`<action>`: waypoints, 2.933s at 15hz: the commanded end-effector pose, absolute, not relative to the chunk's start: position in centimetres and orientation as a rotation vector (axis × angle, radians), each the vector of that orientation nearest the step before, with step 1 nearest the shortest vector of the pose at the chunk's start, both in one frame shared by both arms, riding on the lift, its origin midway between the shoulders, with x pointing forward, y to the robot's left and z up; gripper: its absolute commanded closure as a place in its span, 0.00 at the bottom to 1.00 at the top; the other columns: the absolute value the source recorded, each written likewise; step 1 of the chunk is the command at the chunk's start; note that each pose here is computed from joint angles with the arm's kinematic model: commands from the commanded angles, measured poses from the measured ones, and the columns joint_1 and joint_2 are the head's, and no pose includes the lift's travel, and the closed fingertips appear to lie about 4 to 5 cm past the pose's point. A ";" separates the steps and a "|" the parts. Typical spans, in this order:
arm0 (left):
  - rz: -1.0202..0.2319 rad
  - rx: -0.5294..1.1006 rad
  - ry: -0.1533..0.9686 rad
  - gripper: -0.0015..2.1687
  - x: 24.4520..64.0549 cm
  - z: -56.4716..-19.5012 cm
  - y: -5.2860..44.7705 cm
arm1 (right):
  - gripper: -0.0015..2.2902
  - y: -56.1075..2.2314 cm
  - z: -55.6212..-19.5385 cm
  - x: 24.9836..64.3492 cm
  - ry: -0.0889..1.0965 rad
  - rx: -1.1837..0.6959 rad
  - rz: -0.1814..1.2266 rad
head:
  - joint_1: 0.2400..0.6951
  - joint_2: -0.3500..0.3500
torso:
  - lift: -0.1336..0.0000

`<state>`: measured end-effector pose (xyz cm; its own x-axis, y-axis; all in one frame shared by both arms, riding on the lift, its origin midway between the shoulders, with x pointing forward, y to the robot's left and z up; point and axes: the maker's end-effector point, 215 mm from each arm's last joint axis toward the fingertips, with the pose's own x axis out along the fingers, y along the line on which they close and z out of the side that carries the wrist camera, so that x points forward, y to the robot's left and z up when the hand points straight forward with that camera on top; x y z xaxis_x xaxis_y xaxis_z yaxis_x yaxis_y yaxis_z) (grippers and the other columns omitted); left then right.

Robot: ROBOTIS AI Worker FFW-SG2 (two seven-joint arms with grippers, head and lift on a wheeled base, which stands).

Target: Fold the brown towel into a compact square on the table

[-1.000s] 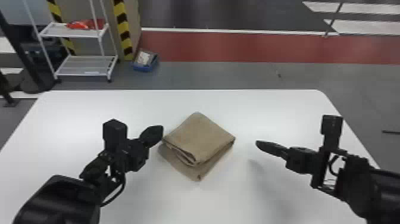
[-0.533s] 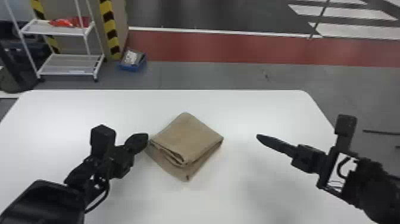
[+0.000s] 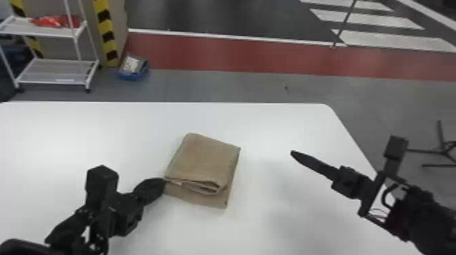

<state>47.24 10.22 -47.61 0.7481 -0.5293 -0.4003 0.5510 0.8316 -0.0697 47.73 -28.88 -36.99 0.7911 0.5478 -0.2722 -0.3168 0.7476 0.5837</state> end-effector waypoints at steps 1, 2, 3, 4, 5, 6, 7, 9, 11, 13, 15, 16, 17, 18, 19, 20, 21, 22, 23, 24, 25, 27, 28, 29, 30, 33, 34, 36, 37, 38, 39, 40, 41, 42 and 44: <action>-0.647 0.026 0.421 0.82 44.0 -46.9 7.0 | 0.86 -29.0 -36.5 47.7 0.438 0.558 0.498 | 1.00 0.20 | 0.14; -0.658 0.022 0.423 0.82 43.3 -46.9 6.2 | 0.86 -29.0 -36.5 47.6 0.437 0.562 0.500 | 1.00 0.18 | 0.14; -0.659 0.016 0.421 0.82 43.2 -46.7 5.8 | 0.86 -29.0 -36.5 47.5 0.435 0.564 0.501 | 1.00 0.15 | 0.14; -0.657 0.007 0.421 0.82 43.2 -46.7 5.8 | 0.86 -29.0 -36.6 47.4 0.434 0.568 0.504 | 1.00 0.14 | 0.14; -0.631 0.016 0.405 0.82 43.8 -46.2 6.4 | 0.86 -28.8 -36.6 47.2 0.430 0.581 0.510 | 1.00 0.12 | 0.14; -0.593 0.027 0.355 0.76 44.9 -44.8 7.4 | 0.86 -28.9 -36.7 47.0 0.426 0.585 0.511 | 1.00 0.11 | 0.14; -0.559 0.023 0.280 0.76 46.0 -42.7 9.0 | 0.86 -29.1 -36.6 46.9 0.416 0.577 0.508 | 1.00 0.11 | 0.14; -0.455 0.016 0.178 0.75 47.7 -38.8 12.1 | 0.81 -29.6 -36.3 46.5 0.404 0.544 0.497 | 1.00 0.14 | 0.14; -0.378 0.011 0.047 0.49 48.3 -33.8 14.3 | 0.67 -29.6 -34.9 45.6 0.393 0.462 0.487 | 1.00 0.20 | 0.14; -0.329 -0.009 -0.048 0.02 48.5 -29.8 14.7 | 0.14 -29.2 -33.2 45.0 0.367 0.355 0.464 | 1.00 0.23 | 0.14; -0.309 -0.041 -0.097 0.00 48.5 -27.3 14.0 | 0.00 -28.4 -32.3 44.2 0.360 0.277 0.440 | 1.00 0.26 | 0.14; -0.302 -0.058 -0.121 0.00 48.4 -26.4 13.5 | 0.01 -27.8 -32.0 44.0 0.341 0.239 0.419 | 1.00 0.26 | 0.14; -0.286 -0.077 -0.125 0.01 48.5 -26.2 13.4 | 0.02 -27.4 -31.4 44.2 0.307 0.203 0.394 | 1.00 0.26 | 0.14; -0.257 -0.085 -0.132 0.01 48.6 -25.8 13.4 | 0.02 -26.7 -30.8 44.7 0.265 0.170 0.371 | 1.00 0.25 | 0.14; -0.233 -0.076 -0.138 0.01 48.7 -25.6 13.5 | 0.02 -25.4 -30.6 44.8 0.239 0.149 0.381 | 1.00 0.25 | 0.14; -0.206 -0.066 -0.141 0.01 48.8 -25.5 13.9 | 0.02 -24.5 -30.5 44.6 0.216 0.137 0.384 | 1.00 0.27 | 0.14; -0.181 -0.068 -0.126 0.01 49.0 -26.2 14.5 | 0.02 -24.0 -30.0 44.2 0.170 0.122 0.378 | 1.00 0.28 | 0.14; -0.169 -0.075 -0.111 0.01 49.2 -27.0 15.0 | 0.02 -23.8 -29.4 43.9 0.119 0.101 0.363 | 1.00 0.30 | 0.14; -0.140 -0.074 -0.097 0.01 49.4 -27.8 15.9 | 0.02 -23.3 -28.8 43.8 0.068 0.089 0.370 | 1.00 0.32 | 0.14; -0.114 -0.066 -0.082 0.01 49.6 -28.6 17.0 | 0.02 -23.3 -29.0 43.9 0.047 0.092 0.364 | 1.00 0.34 | 0.14; -0.097 -0.067 -0.070 0.01 49.7 -29.3 17.9 | 0.02 -23.5 -29.1 44.1 0.029 0.093 0.345 | 1.00 0.36 | 0.14; -0.075 -0.045 -0.049 0.01 50.0 -30.2 19.1 | 0.02 -24.2 -29.5 44.4 0.011 0.091 0.301 | 1.00 0.38 | 0.14; -0.065 -0.040 -0.041 0.01 50.2 -30.5 19.6 | 0.02 -24.6 -29.3 44.5 -0.015 0.078 0.282 | 1.00 0.40 | 0.14; -0.039 -0.033 -0.036 0.01 50.4 -30.9 20.8 | 0.02 -24.6 -29.1 44.7 -0.041 0.052 0.254 | 1.00 0.40 | 0.14; 0.006 -0.022 -0.026 0.01 50.5 -31.5 22.6 | 0.03 -24.3 -28.9 44.8 -0.064 0.053 0.241 | 1.00 0.41 | 0.14; 0.060 -0.022 -0.018 0.01 50.6 -32.3 25.6 | 0.03 -24.7 -29.0 44.8 -0.085 0.066 0.183 | 1.00 0.47 | 0.14; 0.046 -0.015 -0.022 0.02 50.4 -32.2 25.6 | 0.03 -24.8 -29.5 44.6 -0.073 0.072 0.166 | 1.00 0.49 | 0.14; 0.036 -0.016 -0.019 0.02 50.3 -32.4 25.3 | 0.03 -25.1 -30.5 44.6 -0.043 0.083 0.155 | 1.00 0.50 | 0.14; 0.032 -0.014 -0.017 0.01 50.3 -32.5 25.4 | 0.03 -25.2 -30.8 44.5 -0.033 0.089 0.154 | 1.00 0.50 | 0.14; 0.034 -0.013 -0.018 0.01 50.3 -32.5 25.5 | 0.03 -25.2 -31.3 44.5 -0.017 0.096 0.153 | 1.00 0.50 | 0.14; 0.029 -0.012 -0.019 0.01 50.4 -32.4 25.6 | 0.03 -25.4 -31.7 44.5 -0.003 0.103 0.152 | 1.00 0.50 | 0.14; 0.027 -0.011 -0.017 0.01 50.4 -32.5 25.6 | 0.03 -25.8 -31.7 44.5 -0.004 0.116 0.146 | 1.00 0.50 | 0.14; 0.024 -0.009 -0.020 0.01 50.4 -32.4 25.6 | 0.03 -25.8 -31.8 44.5 -0.003 0.118 0.145 | 1.00 0.50 | 0.14; 0.023 -0.011 -0.019 0.01 50.4 -32.5 25.5 | 0.03 -25.8 -31.9 44.6 -0.002 0.118 0.147 | 1.00 0.50 | 0.14; 0.021 -0.010 -0.019 0.01 50.3 -32.5 25.4 | 0.03 -25.4 -31.9 44.6 0.000 0.119 0.159 | 1.00 0.50 | 0.14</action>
<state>50.35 25.47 -32.49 0.9996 0.0216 0.0184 -0.0214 0.9997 -0.0105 44.57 -25.64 -31.86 0.9884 0.1516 0.0099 -0.1517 0.9815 0.1172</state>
